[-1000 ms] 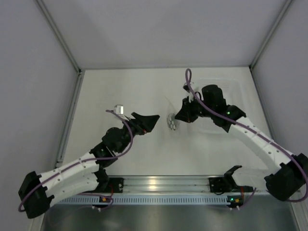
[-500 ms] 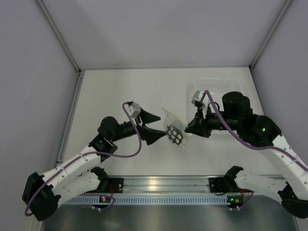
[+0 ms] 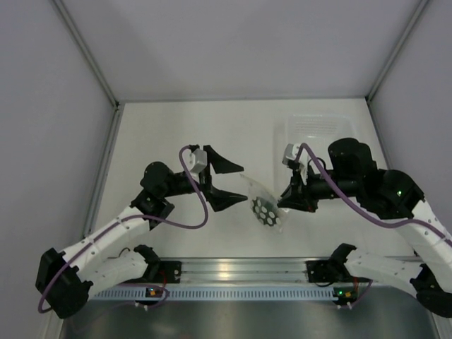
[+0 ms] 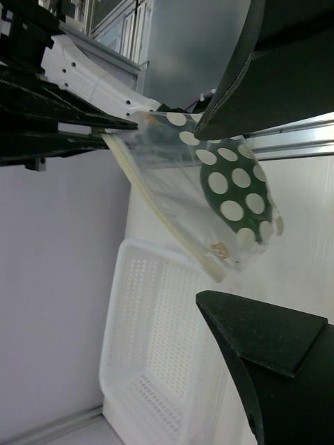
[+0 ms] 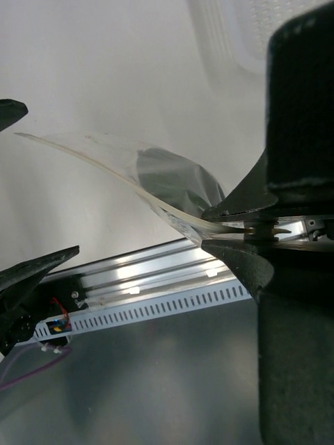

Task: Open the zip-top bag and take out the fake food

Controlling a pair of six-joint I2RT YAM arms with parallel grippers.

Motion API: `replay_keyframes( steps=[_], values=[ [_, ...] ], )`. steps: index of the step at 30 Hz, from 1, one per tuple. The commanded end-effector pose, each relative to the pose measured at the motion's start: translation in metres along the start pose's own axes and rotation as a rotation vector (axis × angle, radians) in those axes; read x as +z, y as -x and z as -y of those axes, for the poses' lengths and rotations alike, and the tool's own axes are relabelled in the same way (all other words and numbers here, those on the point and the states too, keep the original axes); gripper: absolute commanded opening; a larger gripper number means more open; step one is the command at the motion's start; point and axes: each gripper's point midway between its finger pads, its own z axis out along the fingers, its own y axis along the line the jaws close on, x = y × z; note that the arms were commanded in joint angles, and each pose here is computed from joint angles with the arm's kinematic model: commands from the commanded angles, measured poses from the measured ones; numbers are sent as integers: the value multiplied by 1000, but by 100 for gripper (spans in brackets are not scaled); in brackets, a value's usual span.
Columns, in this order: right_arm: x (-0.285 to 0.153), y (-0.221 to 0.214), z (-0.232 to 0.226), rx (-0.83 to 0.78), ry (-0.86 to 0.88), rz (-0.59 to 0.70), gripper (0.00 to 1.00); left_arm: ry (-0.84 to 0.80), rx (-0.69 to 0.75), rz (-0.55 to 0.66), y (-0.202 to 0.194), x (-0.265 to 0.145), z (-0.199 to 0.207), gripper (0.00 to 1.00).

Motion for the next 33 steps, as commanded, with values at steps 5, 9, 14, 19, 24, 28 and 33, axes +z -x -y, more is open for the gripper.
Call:
replay_keyframes(
  steps=[5, 9, 14, 19, 24, 28, 33],
  values=[
    [13, 7, 6, -26, -21, -65, 0, -113, 209, 41, 55, 10, 16, 95],
    [18, 15, -4, -55, 18, -62, 0, -216, 260, 16, 55, 9, 31, 98],
    [24, 22, -14, -84, 49, -65, 0, -356, 125, -117, 41, 23, 32, 88],
    [32, 21, -10, -94, 19, -92, 0, -439, 56, -162, 25, 18, 41, 79],
    [31, 28, -11, -110, 19, -80, 0, -499, 16, -185, 17, 15, 47, 62],
    [31, 31, -8, -119, -1, -70, 0, -501, -30, -205, 9, 17, 44, 56],
    [30, 35, -9, -125, 0, -61, 0, -433, -73, -232, -6, 21, 31, 57]
  ],
)
